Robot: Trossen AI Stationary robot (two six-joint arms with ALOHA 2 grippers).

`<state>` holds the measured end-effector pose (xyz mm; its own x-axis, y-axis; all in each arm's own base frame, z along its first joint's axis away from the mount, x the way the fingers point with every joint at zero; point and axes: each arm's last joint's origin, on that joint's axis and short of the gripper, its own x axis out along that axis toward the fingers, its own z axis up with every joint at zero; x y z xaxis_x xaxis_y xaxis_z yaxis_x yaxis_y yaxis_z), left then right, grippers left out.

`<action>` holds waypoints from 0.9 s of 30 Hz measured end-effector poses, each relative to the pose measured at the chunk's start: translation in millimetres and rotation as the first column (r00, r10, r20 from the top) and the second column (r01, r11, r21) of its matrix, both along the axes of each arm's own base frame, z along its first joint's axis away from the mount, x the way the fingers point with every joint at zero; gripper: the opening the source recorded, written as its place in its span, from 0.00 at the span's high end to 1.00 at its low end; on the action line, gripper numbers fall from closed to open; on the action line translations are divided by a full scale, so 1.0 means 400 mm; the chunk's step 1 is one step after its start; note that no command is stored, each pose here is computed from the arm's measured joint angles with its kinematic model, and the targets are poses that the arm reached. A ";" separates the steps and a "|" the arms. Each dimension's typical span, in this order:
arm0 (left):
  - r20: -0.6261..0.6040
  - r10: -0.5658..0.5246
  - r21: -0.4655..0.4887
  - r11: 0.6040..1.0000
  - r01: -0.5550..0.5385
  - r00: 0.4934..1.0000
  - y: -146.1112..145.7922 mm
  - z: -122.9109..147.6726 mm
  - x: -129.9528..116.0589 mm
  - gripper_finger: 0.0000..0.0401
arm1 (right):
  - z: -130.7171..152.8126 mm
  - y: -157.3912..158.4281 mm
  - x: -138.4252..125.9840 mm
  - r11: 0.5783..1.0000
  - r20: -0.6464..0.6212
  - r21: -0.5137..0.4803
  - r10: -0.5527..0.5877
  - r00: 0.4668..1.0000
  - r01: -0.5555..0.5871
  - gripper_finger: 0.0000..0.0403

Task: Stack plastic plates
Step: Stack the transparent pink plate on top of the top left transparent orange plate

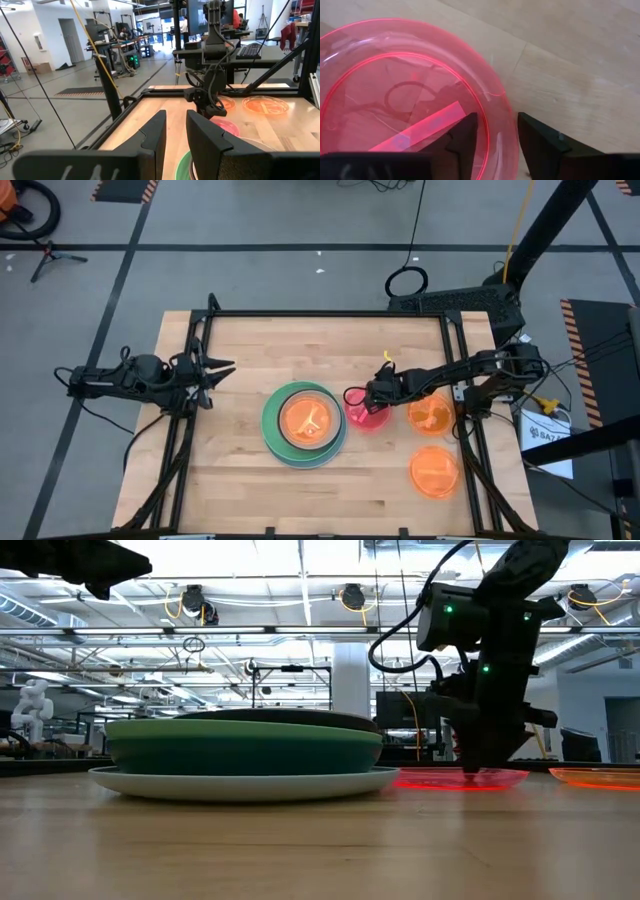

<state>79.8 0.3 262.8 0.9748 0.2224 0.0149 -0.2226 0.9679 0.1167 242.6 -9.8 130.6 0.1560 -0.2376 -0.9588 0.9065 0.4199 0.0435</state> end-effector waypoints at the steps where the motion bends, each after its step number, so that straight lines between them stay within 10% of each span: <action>1: 0.000 0.000 0.000 1.000 0.000 1.000 0.000 0.000 0.000 0.79 | 0.000 0.000 0.000 1.000 0.000 0.000 0.000 1.000 0.000 0.68; 27: -0.005 0.000 -0.004 1.000 0.000 1.000 0.000 -0.002 0.000 0.79 | 0.007 -0.028 -0.001 0.997 -0.029 -0.016 0.082 0.996 -0.082 0.87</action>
